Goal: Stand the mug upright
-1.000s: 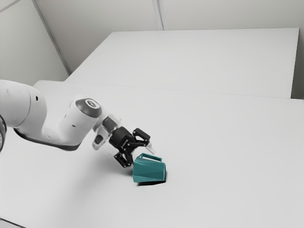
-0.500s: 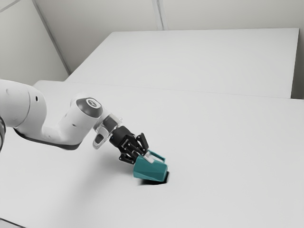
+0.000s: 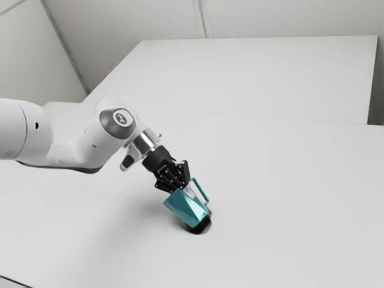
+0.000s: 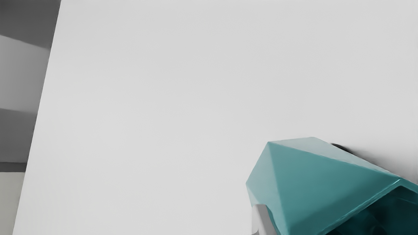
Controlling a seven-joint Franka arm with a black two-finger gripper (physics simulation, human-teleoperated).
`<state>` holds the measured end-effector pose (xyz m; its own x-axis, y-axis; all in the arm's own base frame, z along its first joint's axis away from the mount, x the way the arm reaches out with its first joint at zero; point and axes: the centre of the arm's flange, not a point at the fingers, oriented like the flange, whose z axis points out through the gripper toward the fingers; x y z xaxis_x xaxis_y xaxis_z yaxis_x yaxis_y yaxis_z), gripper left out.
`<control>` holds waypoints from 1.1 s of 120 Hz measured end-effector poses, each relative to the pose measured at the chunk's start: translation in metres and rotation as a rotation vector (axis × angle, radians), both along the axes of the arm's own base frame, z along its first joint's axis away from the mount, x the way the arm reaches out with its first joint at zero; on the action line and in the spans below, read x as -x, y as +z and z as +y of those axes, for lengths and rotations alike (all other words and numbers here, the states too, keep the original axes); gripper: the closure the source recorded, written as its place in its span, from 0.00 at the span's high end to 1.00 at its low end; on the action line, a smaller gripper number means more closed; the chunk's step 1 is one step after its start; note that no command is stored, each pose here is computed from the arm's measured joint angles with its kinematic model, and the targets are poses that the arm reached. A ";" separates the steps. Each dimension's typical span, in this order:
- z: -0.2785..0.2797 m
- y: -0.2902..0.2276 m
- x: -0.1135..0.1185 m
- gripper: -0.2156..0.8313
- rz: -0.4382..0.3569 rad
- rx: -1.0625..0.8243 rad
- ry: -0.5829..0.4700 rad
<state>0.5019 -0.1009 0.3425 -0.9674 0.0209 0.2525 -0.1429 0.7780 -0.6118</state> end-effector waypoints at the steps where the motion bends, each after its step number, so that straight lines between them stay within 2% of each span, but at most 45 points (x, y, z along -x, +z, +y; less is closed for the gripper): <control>1: 0.000 0.002 0.000 0.04 -0.007 -0.009 -0.008; 31: -0.005 0.033 -0.009 0.04 -0.187 -0.314 -0.269; 55: 0.004 0.037 -0.019 0.04 -0.272 -0.487 -0.388; 94: 0.057 0.028 -0.041 0.04 -0.347 -0.633 -0.385; 132: 0.057 0.011 -0.049 0.04 -0.387 -0.657 -0.395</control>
<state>0.5511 -0.0438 0.3532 -0.9406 0.3393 -0.0149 0.3387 0.9404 0.0305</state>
